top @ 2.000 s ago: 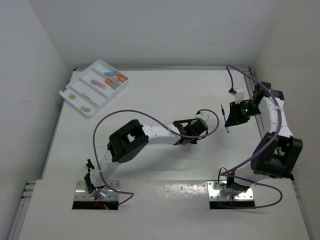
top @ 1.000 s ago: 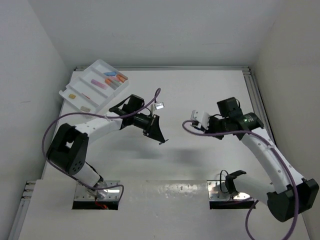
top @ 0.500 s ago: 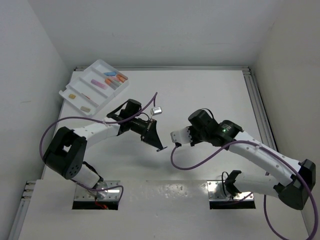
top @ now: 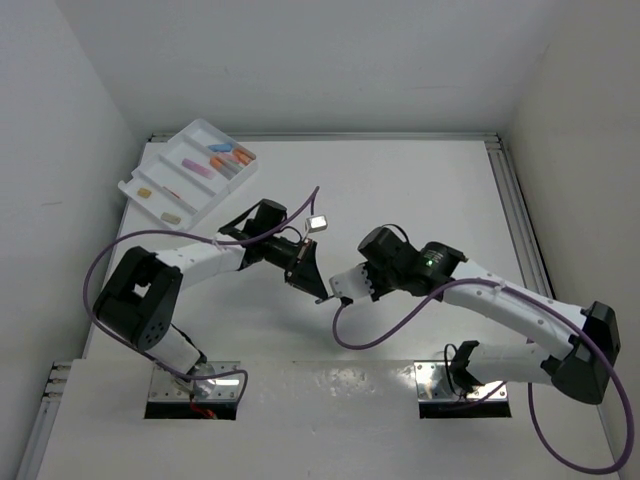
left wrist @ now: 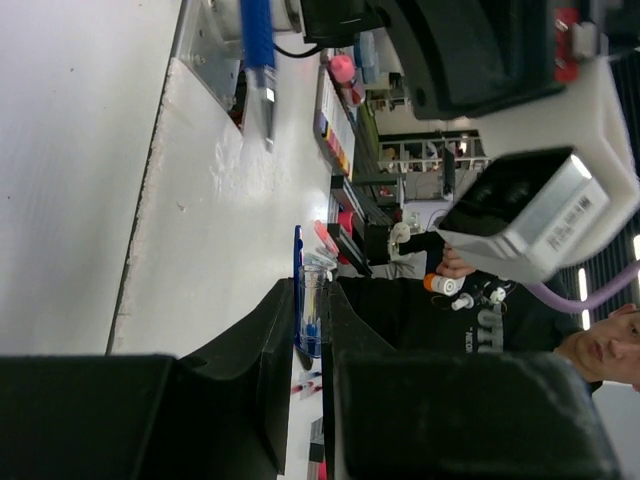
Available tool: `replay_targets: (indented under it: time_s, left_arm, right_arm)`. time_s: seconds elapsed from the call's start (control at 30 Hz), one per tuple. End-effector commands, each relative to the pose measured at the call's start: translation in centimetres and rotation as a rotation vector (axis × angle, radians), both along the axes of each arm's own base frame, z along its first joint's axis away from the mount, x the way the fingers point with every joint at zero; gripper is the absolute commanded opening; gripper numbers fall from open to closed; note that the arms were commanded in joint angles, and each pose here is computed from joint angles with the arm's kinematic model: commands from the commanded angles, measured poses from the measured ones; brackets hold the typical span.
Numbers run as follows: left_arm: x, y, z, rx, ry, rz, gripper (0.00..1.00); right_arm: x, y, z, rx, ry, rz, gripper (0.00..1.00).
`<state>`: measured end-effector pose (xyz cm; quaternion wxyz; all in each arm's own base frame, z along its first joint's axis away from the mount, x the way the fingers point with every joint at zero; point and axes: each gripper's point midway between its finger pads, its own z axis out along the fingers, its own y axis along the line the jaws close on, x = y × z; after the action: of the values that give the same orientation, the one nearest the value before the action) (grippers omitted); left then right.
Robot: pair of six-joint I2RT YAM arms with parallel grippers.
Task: Sort the stationery into containers
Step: Close the pen cap on the pen.
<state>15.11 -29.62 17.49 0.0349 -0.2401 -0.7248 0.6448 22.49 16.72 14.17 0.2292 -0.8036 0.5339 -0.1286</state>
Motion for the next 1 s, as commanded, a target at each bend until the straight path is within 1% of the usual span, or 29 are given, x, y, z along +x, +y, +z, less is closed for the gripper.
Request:
replay_targets:
  time_s: [0.0, 0.4, 0.97]
  left_arm:
    - [0.4, -0.5, 0.7, -0.029, -0.037, -0.014, 0.00]
    - [0.5, -0.7, -0.3, -0.005, -0.014, -0.008, 0.00]
    - [0.8, -1.3, -0.6, 0.005, -0.009, -0.016, 0.00]
  right_arm:
    - [0.0, 1.6, 1.5, 0.053, -0.004, 0.013, 0.00]
    - [-0.8, 3.8, 1.2, 0.029, -0.009, 0.099, 0.00]
    - [-1.3, 5.1, 1.3, 0.039, -0.003, 0.125, 0.00]
